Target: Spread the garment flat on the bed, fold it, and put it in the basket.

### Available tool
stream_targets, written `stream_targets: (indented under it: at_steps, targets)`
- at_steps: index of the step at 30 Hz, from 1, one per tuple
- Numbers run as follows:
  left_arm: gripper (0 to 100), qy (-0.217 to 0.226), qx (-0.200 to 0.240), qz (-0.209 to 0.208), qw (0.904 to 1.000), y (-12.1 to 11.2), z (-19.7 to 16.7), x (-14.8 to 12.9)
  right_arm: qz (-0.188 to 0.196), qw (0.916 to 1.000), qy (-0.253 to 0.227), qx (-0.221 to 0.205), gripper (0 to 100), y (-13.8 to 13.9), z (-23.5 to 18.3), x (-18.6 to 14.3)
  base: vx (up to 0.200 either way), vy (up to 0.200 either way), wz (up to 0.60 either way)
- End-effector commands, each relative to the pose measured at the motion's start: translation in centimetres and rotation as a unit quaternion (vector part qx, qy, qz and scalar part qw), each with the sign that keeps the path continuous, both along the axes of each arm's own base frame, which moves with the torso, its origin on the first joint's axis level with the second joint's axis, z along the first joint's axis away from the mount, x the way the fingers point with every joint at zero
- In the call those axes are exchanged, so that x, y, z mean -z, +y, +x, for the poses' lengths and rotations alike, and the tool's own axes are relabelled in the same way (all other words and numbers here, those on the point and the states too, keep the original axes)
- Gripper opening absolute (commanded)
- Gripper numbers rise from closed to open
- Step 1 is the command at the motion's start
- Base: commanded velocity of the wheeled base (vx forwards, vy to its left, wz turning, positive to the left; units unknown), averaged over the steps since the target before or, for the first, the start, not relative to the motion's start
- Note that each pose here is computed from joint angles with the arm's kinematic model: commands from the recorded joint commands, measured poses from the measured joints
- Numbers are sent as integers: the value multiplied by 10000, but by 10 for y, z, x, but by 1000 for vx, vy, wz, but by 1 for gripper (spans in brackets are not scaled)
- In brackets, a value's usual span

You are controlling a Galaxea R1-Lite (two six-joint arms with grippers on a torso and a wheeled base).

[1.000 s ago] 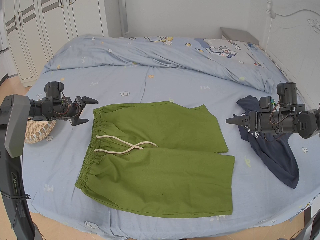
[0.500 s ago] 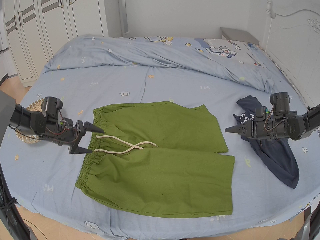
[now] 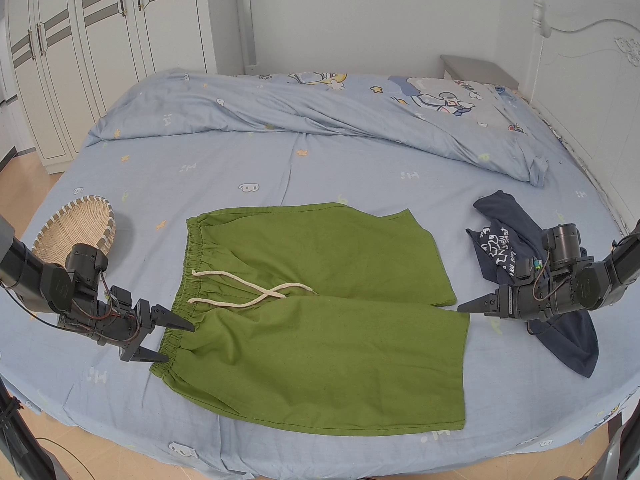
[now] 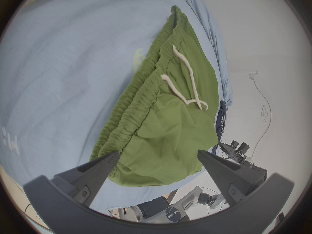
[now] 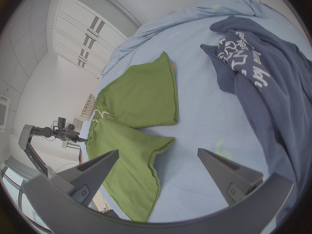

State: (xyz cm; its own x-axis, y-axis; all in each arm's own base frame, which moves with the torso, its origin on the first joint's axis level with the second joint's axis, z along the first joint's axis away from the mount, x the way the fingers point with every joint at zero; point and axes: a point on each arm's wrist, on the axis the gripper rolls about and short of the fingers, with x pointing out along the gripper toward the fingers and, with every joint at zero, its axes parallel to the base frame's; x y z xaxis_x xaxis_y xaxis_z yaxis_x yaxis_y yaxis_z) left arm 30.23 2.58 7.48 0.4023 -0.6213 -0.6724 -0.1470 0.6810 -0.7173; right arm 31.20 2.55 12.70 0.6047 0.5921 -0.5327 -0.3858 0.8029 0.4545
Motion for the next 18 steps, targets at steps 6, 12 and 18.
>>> stream_targets:
  at_steps: [6, 12, 18]
  targets:
    - [100, 172, -75, -7, 9998, 5, -13, 6, 93, 9998, 165, -114, 100, 13, -2, 4, 0, 0, 0]
    - [100, 25, 22, 60, 10000, 13, -17, 9, 297, 9992, 69, -257, 100, 32, 1, 7, 0, 0, 0]
    - [100, 51, 50, 57, 10000, 12, -17, 10, 508, 9980, 162, -326, 100, 47, -1, 6, 0, 0, 0]
